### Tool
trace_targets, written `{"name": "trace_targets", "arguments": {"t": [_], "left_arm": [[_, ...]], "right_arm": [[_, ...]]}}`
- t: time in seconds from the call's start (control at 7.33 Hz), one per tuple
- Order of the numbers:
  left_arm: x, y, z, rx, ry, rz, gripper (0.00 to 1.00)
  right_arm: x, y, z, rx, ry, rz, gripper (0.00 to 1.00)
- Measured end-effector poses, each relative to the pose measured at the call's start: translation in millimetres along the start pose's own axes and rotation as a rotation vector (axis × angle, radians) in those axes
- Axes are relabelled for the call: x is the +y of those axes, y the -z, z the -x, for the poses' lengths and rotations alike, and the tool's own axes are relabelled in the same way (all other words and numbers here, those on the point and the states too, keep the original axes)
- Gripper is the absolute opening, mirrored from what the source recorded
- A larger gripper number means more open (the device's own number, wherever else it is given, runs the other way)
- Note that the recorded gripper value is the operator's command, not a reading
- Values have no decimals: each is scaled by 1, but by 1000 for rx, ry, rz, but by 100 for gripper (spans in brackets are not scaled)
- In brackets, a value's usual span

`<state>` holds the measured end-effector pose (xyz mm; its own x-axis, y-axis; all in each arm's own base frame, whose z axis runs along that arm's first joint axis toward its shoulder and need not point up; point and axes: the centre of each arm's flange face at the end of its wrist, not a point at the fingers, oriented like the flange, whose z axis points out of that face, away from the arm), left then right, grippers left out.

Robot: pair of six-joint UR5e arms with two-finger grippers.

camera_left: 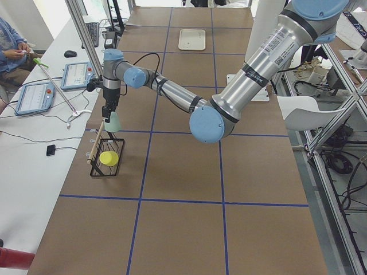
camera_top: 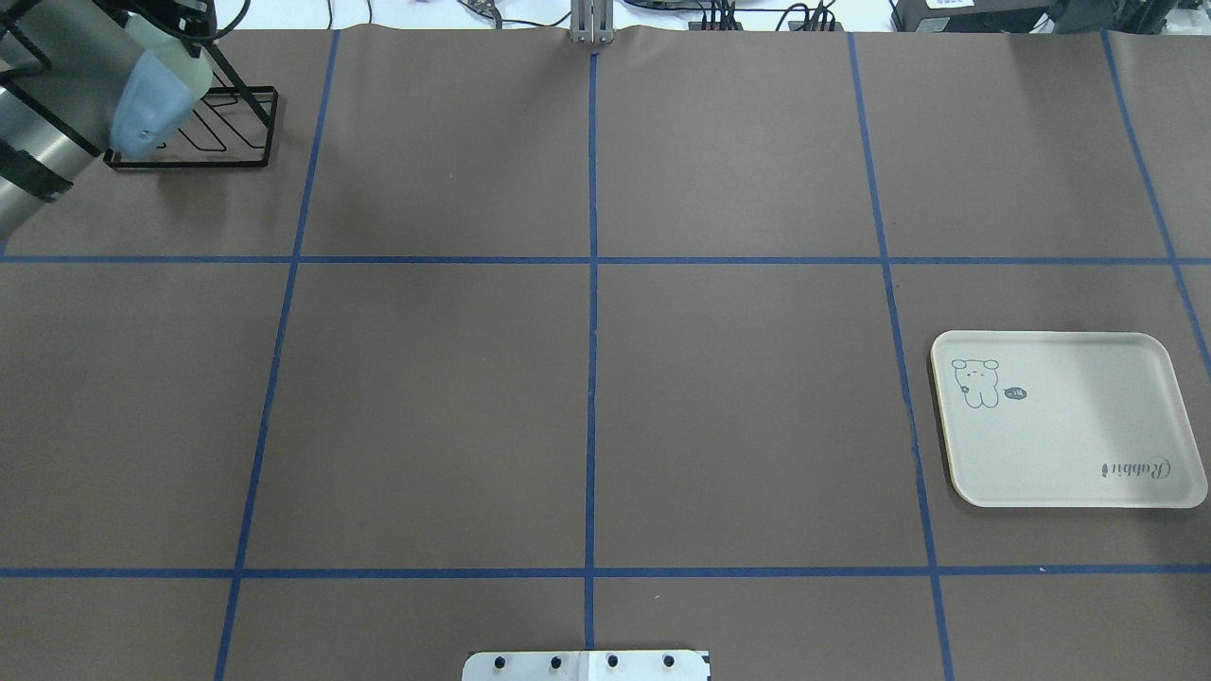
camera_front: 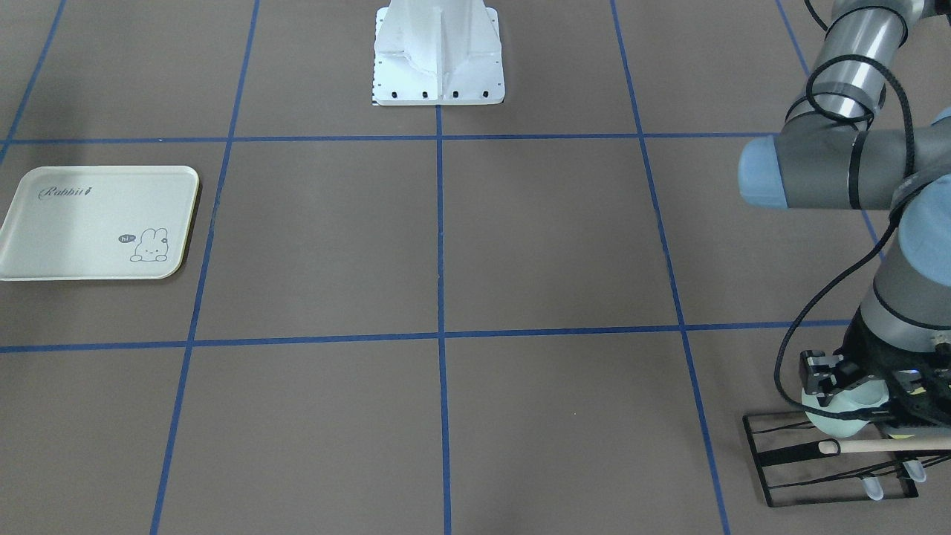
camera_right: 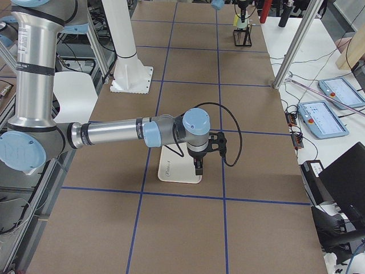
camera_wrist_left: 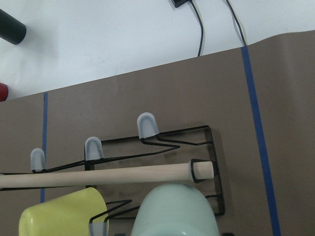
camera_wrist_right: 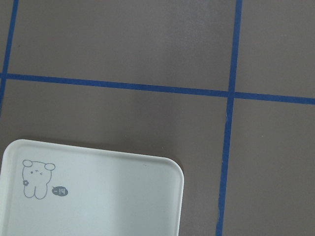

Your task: Left arm grabs green cup and hands to right arm on tray

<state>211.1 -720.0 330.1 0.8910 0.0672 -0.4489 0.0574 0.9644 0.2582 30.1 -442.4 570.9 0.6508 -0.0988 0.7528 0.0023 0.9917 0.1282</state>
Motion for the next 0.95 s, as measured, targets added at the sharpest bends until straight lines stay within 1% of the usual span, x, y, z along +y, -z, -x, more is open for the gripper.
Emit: {"name": "trace_targets", "arguments": {"t": [0.14, 0.27, 0.41, 0.55, 0.68, 0.82, 0.95], "left_arm": [[6, 31, -4, -4, 6, 4, 0], [12, 59, -10, 8, 11, 8, 0], [19, 86, -22, 70, 39, 19, 0], [28, 109, -38, 178, 102, 42, 0], [40, 135, -56, 301, 186, 77, 0], [56, 163, -77, 420, 278, 126, 0], [76, 188, -104, 522, 373, 177, 0]], "right_arm": [[-2, 0, 3, -1, 7, -1, 100], [-4, -2, 9, -6, 22, -6, 100], [-6, -6, 18, -22, 35, -15, 100], [-10, -12, 34, -60, 37, -20, 100], [-18, -20, 59, -109, 36, -15, 100], [-36, -28, 97, -148, 34, -4, 100], [-55, -33, 140, -181, 33, 2, 100]]}}
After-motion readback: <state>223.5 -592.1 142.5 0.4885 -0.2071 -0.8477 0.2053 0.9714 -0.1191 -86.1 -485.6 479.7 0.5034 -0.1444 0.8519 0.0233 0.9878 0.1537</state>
